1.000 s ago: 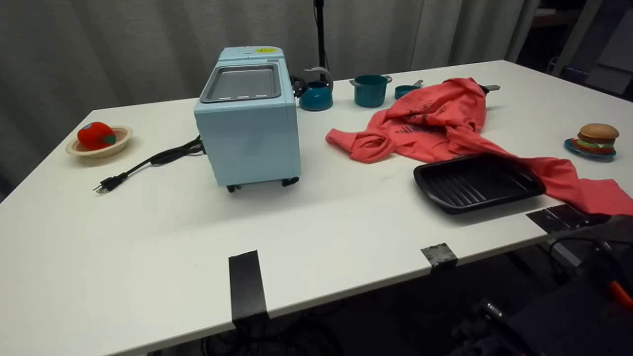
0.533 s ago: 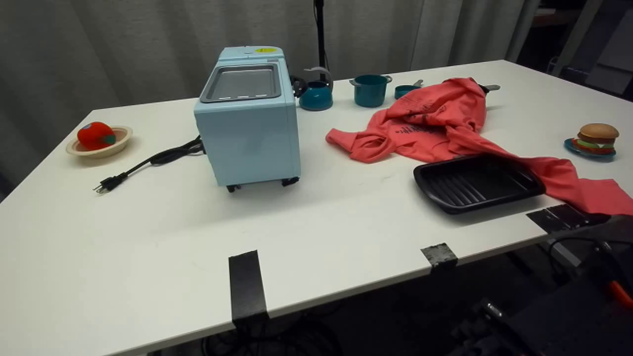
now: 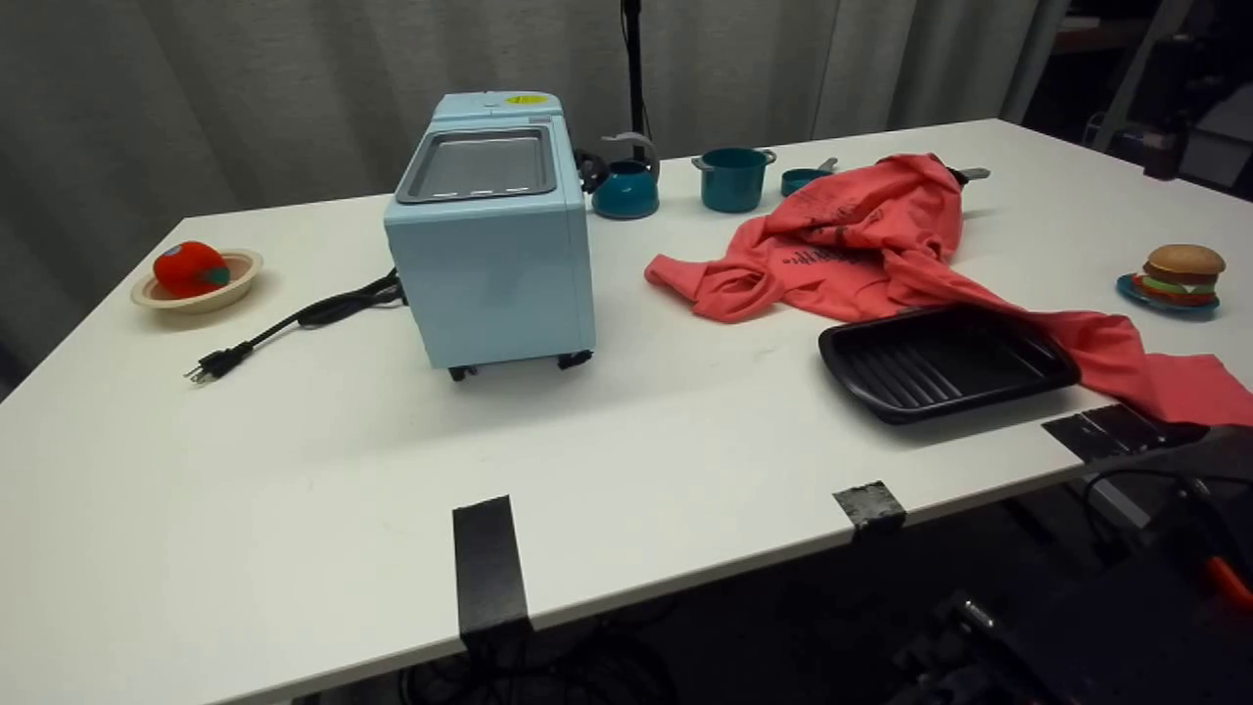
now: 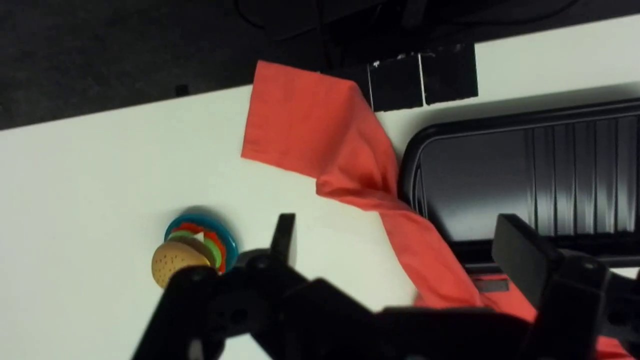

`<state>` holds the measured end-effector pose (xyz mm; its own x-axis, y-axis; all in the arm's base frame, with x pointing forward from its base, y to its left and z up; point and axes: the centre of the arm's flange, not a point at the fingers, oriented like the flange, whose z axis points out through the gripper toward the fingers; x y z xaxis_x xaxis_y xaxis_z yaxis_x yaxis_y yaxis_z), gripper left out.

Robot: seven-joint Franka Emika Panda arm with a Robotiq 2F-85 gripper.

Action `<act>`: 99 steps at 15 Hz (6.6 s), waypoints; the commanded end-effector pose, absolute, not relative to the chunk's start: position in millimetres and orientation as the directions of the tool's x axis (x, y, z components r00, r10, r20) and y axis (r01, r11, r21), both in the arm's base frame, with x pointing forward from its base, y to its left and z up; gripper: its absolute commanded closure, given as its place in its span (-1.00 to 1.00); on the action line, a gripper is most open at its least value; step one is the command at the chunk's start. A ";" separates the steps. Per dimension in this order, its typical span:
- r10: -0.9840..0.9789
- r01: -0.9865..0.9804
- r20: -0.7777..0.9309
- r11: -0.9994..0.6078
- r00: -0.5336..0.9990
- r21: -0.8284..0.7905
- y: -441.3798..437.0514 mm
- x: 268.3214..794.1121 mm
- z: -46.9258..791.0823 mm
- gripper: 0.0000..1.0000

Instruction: Completely fold the red cloth

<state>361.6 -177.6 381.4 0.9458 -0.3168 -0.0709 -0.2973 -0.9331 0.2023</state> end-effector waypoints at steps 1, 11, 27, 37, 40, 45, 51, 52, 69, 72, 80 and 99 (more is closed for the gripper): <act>-0.375 -0.348 -0.090 -0.911 0.923 0.221 -200.0 346.9 328.8 -1.00; -0.473 -0.459 -0.040 -0.870 0.880 0.179 -218.0 338.5 271.6 -1.00; -0.618 -0.604 0.003 -0.768 0.786 0.213 -243.1 363.3 191.4 -1.00; -0.654 -0.631 -0.029 -0.739 0.756 0.235 -249.6 355.5 150.5 -0.39; -0.658 -0.637 -0.026 -0.738 0.753 0.225 -244.6 358.1 147.7 0.08; -0.668 -0.650 -0.020 -0.730 0.744 0.212 -241.1 362.7 155.1 0.82; -0.657 -0.648 0.041 -0.730 0.753 0.216 -249.1 389.1 200.1 0.96; -0.653 -0.649 0.057 -0.732 0.755 0.208 -248.6 396.2 209.2 0.96; -0.771 -0.748 0.157 -0.636 0.617 -0.188 -100.1 530.9 378.1 0.96; -0.812 -0.775 0.200 -0.583 0.548 -0.246 -72.1 549.7 378.3 0.96; -0.859 -0.811 0.310 -0.497 0.408 -0.309 -48.6 607.5 337.7 0.17; -0.892 -0.855 0.238 -0.442 0.385 -0.273 -64.4 615.4 327.2 -1.00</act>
